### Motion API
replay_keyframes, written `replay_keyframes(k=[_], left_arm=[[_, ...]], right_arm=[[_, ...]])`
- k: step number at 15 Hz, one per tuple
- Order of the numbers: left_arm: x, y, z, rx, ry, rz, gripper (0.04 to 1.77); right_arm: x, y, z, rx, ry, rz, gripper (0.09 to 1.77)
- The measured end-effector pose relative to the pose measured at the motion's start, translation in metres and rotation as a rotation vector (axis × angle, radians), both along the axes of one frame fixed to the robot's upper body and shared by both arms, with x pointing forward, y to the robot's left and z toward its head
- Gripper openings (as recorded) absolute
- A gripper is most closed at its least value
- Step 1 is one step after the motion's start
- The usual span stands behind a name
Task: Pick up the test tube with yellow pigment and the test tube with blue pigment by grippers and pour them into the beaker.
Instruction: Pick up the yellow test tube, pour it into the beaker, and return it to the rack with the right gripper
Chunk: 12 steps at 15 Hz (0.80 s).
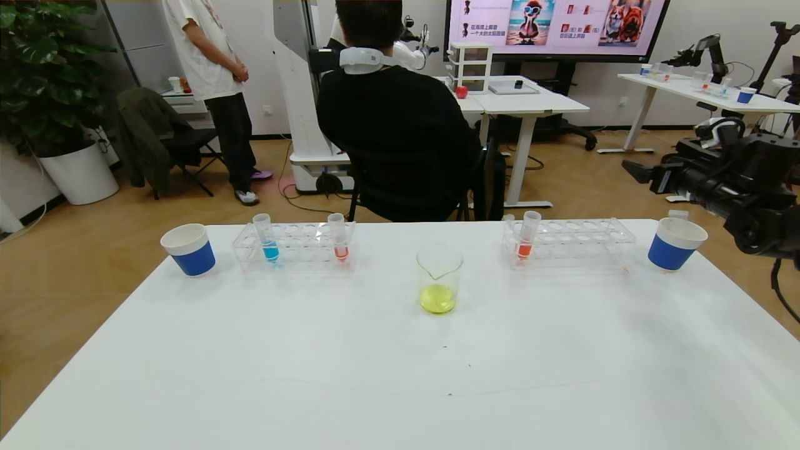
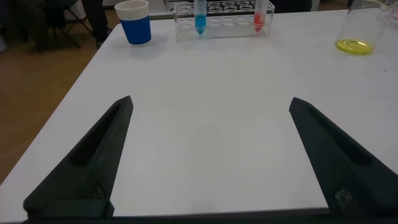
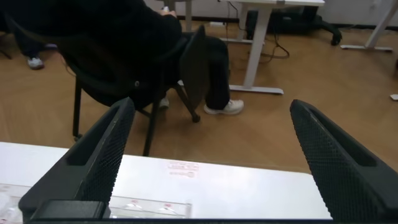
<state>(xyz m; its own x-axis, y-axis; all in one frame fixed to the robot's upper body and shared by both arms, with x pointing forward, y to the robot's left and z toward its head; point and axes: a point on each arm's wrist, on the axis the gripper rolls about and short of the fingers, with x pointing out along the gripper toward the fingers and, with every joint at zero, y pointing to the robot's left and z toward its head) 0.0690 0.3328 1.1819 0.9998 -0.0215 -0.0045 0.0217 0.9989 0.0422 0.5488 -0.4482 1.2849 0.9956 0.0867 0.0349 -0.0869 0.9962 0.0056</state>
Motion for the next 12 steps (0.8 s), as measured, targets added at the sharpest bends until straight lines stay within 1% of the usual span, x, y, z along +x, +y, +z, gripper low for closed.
replay_keyframes(k=[4, 6, 9, 12], left_arm=[[0.000, 0.000, 0.000, 0.000, 0.000, 0.000, 1.75], [0.000, 0.000, 0.000, 0.000, 0.000, -0.001, 1.75], [0.000, 0.000, 0.000, 0.000, 0.000, -0.001, 1.75], [0.000, 0.000, 0.000, 0.000, 0.000, 0.000, 1.75]], right_arm=[[-0.005, 0.070, 0.027, 0.004, -0.033, 0.043, 1.74], [-0.019, 0.092, 0.040, 0.004, -0.043, 0.078, 1.74], [-0.058, 0.109, 0.071, 0.003, -0.081, 0.115, 1.74], [-0.120, 0.115, 0.107, 0.008, -0.147, 0.130, 1.74]])
